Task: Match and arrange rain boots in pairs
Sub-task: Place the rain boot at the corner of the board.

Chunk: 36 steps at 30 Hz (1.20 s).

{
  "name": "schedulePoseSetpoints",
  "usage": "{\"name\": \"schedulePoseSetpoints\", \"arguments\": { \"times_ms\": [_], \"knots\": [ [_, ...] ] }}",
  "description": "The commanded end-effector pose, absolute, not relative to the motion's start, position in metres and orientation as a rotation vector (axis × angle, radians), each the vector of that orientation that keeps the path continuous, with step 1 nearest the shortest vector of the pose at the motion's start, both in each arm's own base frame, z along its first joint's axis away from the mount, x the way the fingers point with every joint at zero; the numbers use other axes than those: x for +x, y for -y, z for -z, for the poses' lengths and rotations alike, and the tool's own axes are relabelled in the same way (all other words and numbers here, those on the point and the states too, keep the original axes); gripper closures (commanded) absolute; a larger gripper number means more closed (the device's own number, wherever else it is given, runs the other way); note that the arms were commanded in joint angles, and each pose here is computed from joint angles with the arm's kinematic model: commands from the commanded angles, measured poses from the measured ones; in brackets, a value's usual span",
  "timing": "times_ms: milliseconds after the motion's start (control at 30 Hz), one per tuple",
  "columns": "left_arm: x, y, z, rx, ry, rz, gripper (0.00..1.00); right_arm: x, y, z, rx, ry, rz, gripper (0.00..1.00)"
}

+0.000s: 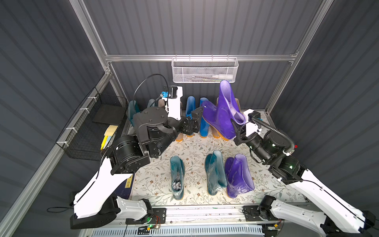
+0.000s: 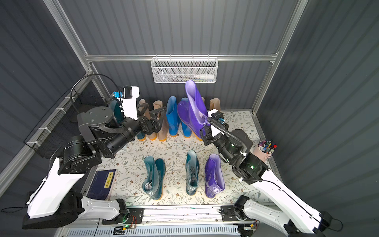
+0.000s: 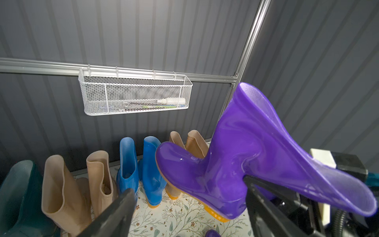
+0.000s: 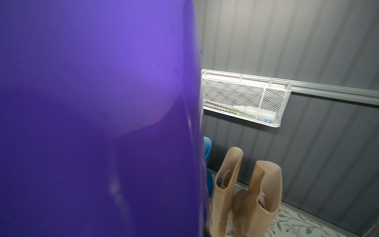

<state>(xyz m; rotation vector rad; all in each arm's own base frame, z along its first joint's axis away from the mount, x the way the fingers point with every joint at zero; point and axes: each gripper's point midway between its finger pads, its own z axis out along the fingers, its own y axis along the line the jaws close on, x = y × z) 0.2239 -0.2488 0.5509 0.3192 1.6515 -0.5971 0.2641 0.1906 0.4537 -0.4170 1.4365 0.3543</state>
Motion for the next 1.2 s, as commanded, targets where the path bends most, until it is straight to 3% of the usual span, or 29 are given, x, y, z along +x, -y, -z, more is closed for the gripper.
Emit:
{"name": "schedulePoseSetpoints", "arguments": {
  "times_ms": [0,267,600,1167],
  "knots": [
    [0.225,0.261,-0.552,0.382,-1.629,0.586,0.12,0.253,-0.147,-0.521,-0.252,-1.281,-0.315,1.0],
    [0.226,0.284,-0.533,0.489,-1.643,0.584,0.12,0.273,-0.094,-0.521,-0.129,-1.335,-0.125,1.0],
    [0.229,0.312,-0.493,0.62,-1.699,0.557,0.1,0.297,-0.034,-0.488,0.014,-1.437,0.083,1.0],
    [0.231,0.317,-0.455,0.631,-1.75,0.547,0.09,0.387,0.005,-0.381,0.092,-1.593,0.048,1.0]
  ]
}}
